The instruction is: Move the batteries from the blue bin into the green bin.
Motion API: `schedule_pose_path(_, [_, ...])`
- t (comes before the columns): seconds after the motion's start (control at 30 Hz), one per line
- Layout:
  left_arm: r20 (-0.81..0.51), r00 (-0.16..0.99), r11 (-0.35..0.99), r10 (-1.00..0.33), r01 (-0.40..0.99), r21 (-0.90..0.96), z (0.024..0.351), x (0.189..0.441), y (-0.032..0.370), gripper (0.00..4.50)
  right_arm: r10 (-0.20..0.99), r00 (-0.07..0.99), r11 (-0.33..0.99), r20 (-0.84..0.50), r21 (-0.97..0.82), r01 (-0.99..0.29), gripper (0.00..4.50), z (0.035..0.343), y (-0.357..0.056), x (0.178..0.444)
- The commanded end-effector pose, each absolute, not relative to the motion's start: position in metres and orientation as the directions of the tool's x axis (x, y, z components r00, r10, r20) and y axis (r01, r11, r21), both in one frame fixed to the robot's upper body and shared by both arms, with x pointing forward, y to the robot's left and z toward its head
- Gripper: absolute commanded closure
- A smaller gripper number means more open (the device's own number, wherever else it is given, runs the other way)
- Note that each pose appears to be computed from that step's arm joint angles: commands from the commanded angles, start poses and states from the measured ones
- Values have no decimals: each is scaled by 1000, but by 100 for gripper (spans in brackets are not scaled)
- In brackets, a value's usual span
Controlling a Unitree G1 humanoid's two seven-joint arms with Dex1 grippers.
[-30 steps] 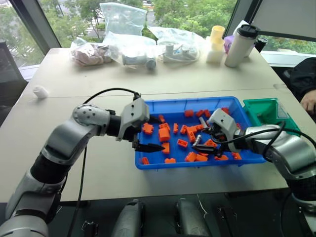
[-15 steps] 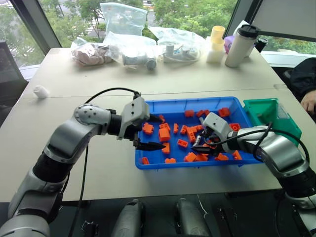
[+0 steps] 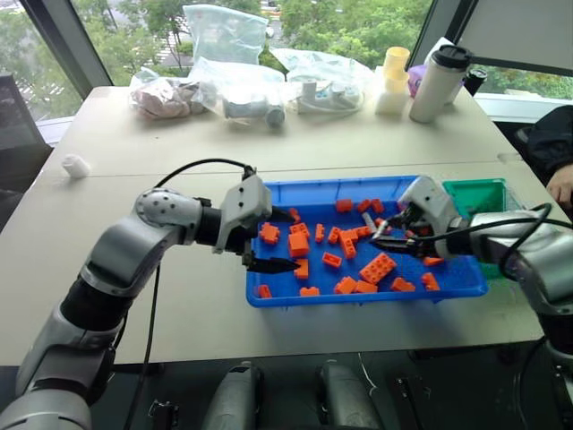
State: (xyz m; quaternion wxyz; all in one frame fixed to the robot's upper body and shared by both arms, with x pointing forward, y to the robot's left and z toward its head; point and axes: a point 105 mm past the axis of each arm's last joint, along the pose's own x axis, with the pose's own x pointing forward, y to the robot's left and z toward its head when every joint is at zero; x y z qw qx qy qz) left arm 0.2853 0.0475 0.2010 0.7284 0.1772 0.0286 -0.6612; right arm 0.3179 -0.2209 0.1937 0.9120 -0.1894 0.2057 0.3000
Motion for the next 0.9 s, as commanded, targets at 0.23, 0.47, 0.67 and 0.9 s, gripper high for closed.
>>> schedule_pose_path(0.23, [-179,87,26,-980,948,318,232,296,28,0,-19,934,915,-356,-384,-128,232,236,-350,320])
schedule_pose_path(0.47, [-185,84,18,-979,944,331,230,299,25,0,-80,917,929,-390,-362,-73,232,215,-366,321])
schedule_pose_path(0.67, [-200,95,25,-975,945,327,227,299,30,0,-114,908,927,-403,-373,-49,2,207,-374,325])
schedule_pose_path(0.9, [-215,109,33,-971,944,329,227,298,37,0,-81,935,906,-345,-417,-76,2,223,-360,335])
